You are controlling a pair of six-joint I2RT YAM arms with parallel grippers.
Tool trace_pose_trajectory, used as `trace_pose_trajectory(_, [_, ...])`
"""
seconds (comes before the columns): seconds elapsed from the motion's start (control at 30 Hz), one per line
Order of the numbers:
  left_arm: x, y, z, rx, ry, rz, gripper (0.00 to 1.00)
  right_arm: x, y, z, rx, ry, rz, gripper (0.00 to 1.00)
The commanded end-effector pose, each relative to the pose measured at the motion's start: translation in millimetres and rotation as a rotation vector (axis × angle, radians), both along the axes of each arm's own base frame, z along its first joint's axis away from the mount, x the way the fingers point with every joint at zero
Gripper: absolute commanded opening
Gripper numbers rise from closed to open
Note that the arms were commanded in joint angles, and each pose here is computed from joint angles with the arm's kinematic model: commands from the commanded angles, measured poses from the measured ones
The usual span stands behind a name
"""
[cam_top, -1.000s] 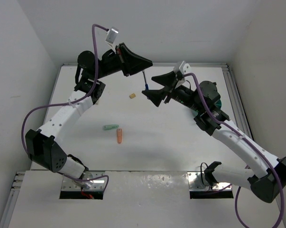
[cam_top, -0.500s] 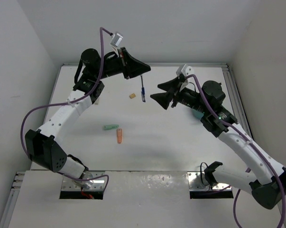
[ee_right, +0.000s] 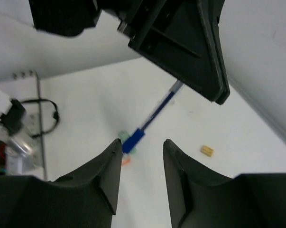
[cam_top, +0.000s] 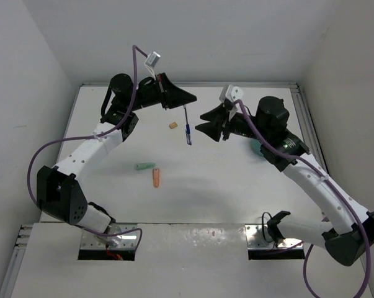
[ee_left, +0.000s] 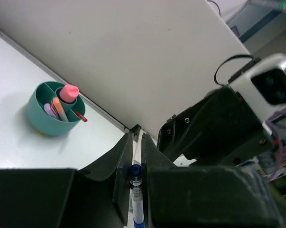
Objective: Sort the stationery into containers
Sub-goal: Place the pen in the storage box.
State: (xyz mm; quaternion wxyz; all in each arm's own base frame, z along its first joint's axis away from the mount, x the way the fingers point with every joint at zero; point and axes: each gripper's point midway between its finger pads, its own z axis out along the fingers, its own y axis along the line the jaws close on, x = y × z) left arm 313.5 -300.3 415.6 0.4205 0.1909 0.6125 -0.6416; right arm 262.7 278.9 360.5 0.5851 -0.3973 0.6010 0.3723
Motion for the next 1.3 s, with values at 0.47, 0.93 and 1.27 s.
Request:
trace_pose_trajectory(0.47, [7.6,4.9,-68.9,-0.014,0.599,0.004,0.0,-54.7,-5.8,-63.4,-0.37,-1.129,0.236,0.64])
trace_pose_trajectory(0.93, [-7.9,-4.2,-91.9,0.009,0.67,-0.043,0.0,-57.9,22.3,-58.9,-0.337,-1.347,0.142,0.69])
trace_pose_trajectory(1.27, [-17.1,-13.7,-98.1,0.026,0.657,-0.074,0.0,-75.2,35.0,-62.1,-0.319,-1.394,0.3,0.43])
